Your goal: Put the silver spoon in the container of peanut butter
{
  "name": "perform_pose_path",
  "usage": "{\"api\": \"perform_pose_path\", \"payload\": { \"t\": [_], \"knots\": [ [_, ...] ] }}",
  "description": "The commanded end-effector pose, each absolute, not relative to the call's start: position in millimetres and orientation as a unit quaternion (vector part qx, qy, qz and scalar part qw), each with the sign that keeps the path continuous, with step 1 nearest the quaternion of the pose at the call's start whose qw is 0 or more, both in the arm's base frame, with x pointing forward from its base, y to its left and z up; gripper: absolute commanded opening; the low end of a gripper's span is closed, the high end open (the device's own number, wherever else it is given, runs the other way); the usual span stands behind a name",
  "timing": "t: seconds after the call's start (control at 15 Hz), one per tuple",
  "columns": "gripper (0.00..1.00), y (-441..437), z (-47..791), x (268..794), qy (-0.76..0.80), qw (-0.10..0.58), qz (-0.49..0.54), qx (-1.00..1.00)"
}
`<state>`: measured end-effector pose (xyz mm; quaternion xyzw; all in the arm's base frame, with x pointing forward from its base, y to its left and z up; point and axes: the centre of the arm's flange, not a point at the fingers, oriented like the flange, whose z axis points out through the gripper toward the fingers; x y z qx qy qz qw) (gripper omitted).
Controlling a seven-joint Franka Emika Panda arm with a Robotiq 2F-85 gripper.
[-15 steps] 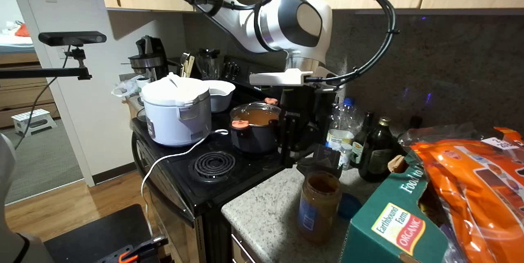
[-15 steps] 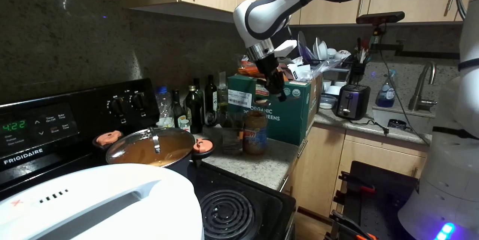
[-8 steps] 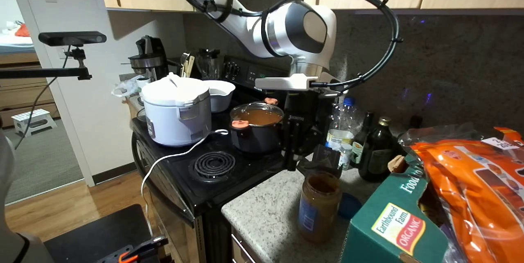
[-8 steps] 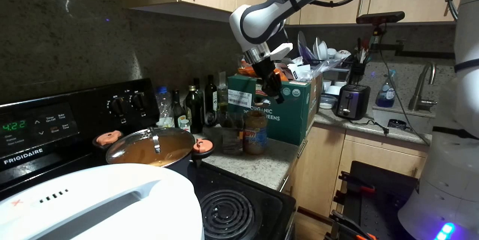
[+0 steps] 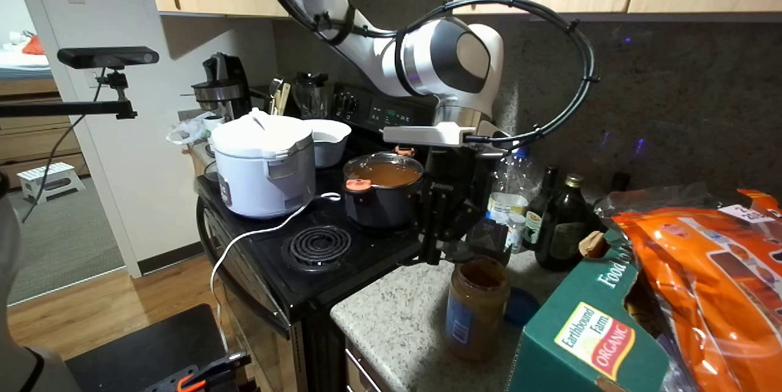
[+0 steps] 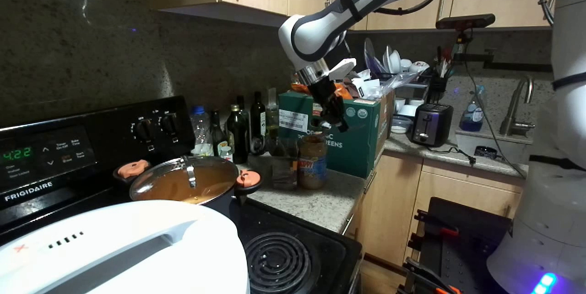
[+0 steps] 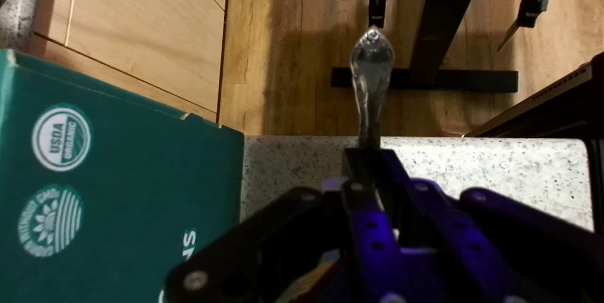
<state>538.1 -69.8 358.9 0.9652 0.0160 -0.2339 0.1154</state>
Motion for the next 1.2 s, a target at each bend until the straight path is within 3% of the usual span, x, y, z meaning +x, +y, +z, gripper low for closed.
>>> {"api": "perform_pose_path", "payload": {
  "t": [0.0, 1.13],
  "knots": [
    [0.05, -76, 359, 544, 0.011, 0.128, -0.240, 0.962],
    [0.05, -97, 339, 578, -0.004, 0.135, -0.247, 0.960]
  ]
}}
